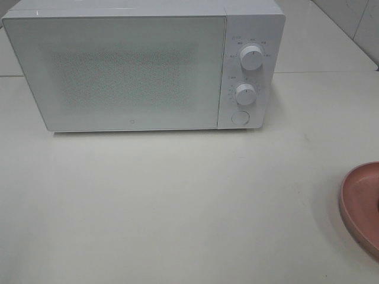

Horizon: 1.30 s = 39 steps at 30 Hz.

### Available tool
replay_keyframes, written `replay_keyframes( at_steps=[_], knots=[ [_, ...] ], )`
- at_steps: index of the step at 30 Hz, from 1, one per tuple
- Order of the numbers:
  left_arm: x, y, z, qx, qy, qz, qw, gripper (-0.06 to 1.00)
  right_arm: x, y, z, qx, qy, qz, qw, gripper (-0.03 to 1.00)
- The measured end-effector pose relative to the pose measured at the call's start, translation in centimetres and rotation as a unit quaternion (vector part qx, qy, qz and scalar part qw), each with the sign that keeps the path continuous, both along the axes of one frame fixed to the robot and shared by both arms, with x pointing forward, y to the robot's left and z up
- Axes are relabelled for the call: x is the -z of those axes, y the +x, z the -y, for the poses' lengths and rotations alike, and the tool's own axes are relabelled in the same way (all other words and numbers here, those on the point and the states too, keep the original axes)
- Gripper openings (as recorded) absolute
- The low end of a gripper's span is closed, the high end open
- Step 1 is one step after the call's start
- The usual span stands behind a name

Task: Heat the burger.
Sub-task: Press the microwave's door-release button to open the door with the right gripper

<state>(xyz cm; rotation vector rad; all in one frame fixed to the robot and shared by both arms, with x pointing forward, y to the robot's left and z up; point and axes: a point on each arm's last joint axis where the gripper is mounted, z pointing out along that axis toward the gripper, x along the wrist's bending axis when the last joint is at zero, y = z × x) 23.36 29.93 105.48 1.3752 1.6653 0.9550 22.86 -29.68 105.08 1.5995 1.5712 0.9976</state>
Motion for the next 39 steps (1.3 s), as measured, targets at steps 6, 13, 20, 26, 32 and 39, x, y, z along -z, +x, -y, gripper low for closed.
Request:
replay_keyframes(
  at_steps=[6,13,20,26,32,39],
  knots=[
    [0.0,0.0,0.0,0.000,0.000,0.000,1.000,0.97,0.0,0.0,0.0,0.000,0.000,0.000,1.000,0.75],
    [0.0,0.0,0.0,0.000,0.000,0.000,1.000,0.97,0.0,0.0,0.0,0.000,0.000,0.000,1.000,0.75],
    [0.0,0.0,0.0,0.000,0.000,0.000,1.000,0.97,-0.1,0.0,0.0,0.000,0.001,0.004,1.000,0.75],
    [0.0,0.0,0.0,0.000,0.000,0.000,1.000,0.97,-1.0,1.0,0.0,0.001,0.004,0.005,1.000,0.75],
    [0.0,0.0,0.0,0.000,0.000,0.000,1.000,0.97,-1.1,2.2,-0.1,0.004,0.008,-0.017,1.000,0.75],
    [0.0,0.0,0.0,0.000,0.000,0.000,1.000,0.97,-1.7,4.1,-0.1,0.008,0.014,-0.010,1.000,0.75]
  ],
)
